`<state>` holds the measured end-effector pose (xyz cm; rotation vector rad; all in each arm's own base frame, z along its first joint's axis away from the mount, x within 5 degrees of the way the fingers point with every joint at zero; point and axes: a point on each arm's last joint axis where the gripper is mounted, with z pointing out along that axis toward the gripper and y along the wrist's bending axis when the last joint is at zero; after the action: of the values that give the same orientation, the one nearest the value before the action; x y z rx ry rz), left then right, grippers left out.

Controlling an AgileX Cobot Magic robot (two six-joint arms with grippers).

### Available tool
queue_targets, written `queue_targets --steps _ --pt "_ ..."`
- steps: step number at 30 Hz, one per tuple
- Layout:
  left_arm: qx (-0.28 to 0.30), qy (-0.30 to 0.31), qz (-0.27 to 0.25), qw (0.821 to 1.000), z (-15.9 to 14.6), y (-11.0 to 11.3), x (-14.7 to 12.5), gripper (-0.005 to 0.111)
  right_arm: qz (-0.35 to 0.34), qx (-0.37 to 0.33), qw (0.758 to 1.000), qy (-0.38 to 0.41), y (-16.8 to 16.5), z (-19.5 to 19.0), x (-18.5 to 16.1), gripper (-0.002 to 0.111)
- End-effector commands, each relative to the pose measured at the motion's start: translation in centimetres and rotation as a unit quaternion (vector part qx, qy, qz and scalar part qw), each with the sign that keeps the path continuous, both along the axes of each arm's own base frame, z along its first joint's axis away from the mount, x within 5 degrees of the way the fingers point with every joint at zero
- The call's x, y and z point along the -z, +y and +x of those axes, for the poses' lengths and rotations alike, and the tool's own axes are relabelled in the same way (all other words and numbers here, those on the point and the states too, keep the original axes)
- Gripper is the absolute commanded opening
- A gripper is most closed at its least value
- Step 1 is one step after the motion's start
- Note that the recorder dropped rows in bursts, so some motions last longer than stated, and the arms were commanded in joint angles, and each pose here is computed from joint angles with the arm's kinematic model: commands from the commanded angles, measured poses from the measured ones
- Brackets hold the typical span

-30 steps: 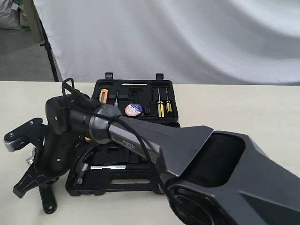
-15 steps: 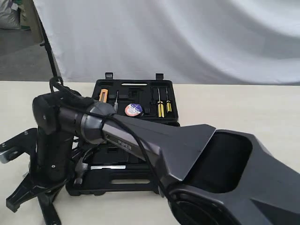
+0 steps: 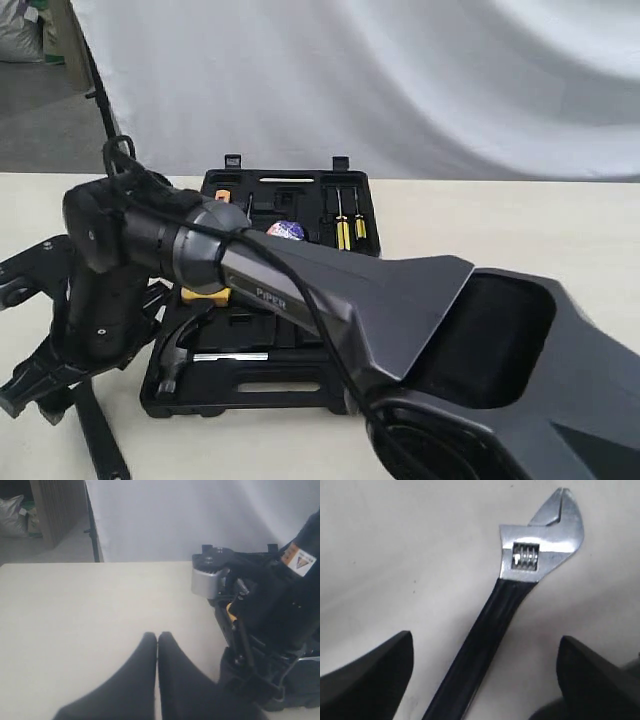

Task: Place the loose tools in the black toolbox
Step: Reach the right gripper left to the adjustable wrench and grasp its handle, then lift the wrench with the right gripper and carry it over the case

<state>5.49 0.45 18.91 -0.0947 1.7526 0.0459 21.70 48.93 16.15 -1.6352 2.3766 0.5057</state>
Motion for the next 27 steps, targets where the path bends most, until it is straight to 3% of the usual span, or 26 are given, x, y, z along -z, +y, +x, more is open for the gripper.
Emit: queue_targets --steps 1,12,15,22,27 --pt "0.005 -0.001 -0.004 1.000 0.0 -0.1 0.0 0.001 0.026 0.005 0.999 -0.023 0.8 0.7 1.8 0.074" --pt "0.005 -0.001 -0.004 1.000 0.0 -0.1 0.0 0.001 0.037 -0.032 0.996 -0.078 1.9 0.9 5.0 0.073" --pt "0.005 -0.001 -0.004 1.000 0.0 -0.1 0.0 0.001 0.027 -0.065 0.994 -0.083 2.1 0.0 5.3 0.060" --pt "0.005 -0.001 -0.004 1.000 0.0 -0.1 0.0 0.001 -0.068 -0.118 0.990 -0.031 1.2 -2.8 5.9 0.004" --pt "0.005 -0.001 -0.004 1.000 0.0 -0.1 0.0 0.001 -0.115 -0.103 0.988 0.003 0.3 -3.2 6.1 0.000"
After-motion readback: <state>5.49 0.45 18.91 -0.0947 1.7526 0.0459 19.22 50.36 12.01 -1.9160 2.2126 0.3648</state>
